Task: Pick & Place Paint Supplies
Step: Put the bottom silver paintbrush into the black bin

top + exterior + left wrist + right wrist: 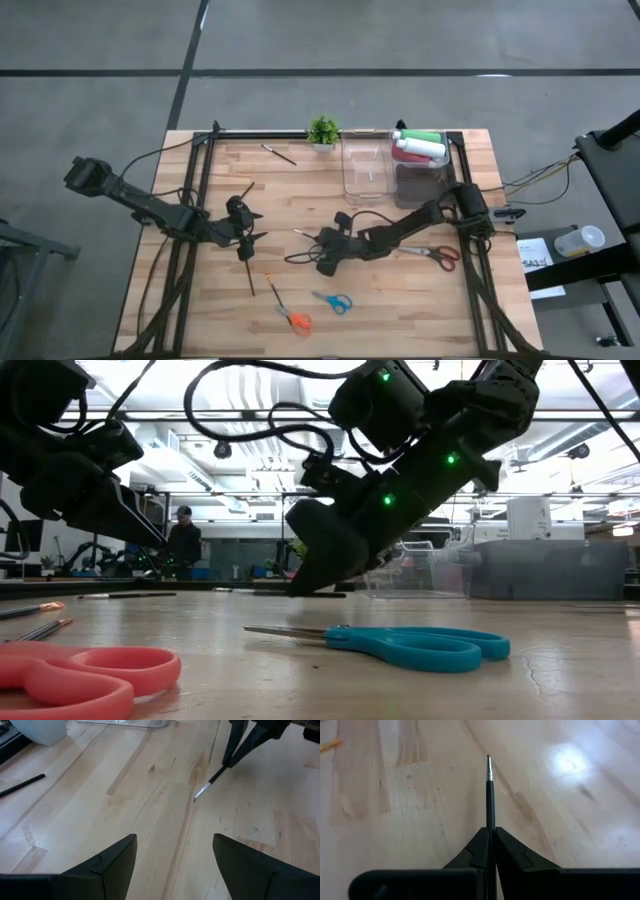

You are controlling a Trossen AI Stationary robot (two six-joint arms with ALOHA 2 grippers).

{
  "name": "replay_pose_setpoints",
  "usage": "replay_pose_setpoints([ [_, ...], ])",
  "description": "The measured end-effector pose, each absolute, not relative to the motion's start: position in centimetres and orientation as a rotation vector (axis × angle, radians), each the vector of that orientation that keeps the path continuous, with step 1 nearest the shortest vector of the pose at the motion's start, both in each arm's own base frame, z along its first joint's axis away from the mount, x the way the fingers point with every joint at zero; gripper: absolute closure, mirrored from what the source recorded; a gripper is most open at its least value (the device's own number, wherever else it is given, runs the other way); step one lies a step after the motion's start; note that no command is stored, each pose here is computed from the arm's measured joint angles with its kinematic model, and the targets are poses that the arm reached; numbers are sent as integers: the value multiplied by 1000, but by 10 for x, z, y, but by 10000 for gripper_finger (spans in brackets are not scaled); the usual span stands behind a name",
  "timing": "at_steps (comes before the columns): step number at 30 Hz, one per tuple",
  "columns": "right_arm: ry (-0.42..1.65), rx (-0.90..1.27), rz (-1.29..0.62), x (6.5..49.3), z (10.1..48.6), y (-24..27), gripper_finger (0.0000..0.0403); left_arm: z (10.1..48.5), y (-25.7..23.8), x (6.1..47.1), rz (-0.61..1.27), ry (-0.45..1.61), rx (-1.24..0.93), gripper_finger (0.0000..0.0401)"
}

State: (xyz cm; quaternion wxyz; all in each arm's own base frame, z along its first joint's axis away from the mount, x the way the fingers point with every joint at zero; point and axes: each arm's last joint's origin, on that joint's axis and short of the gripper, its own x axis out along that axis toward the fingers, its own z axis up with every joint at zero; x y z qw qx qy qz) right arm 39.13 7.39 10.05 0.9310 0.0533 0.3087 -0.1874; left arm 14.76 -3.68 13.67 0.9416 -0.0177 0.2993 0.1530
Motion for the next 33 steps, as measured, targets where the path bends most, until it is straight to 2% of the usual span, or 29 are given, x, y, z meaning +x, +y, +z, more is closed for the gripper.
replay_pose_setpoints([
  [15, 596, 95, -378, 374, 129, 70, 386, 137, -37, 148, 313, 614, -34, 135],
  [26, 531, 85, -446, 331, 176, 60, 386, 135, -36, 146, 315, 630, -26, 135],
  [33, 487, 115, -483, 295, 191, 53, 386, 135, -36, 146, 316, 638, -21, 135],
])
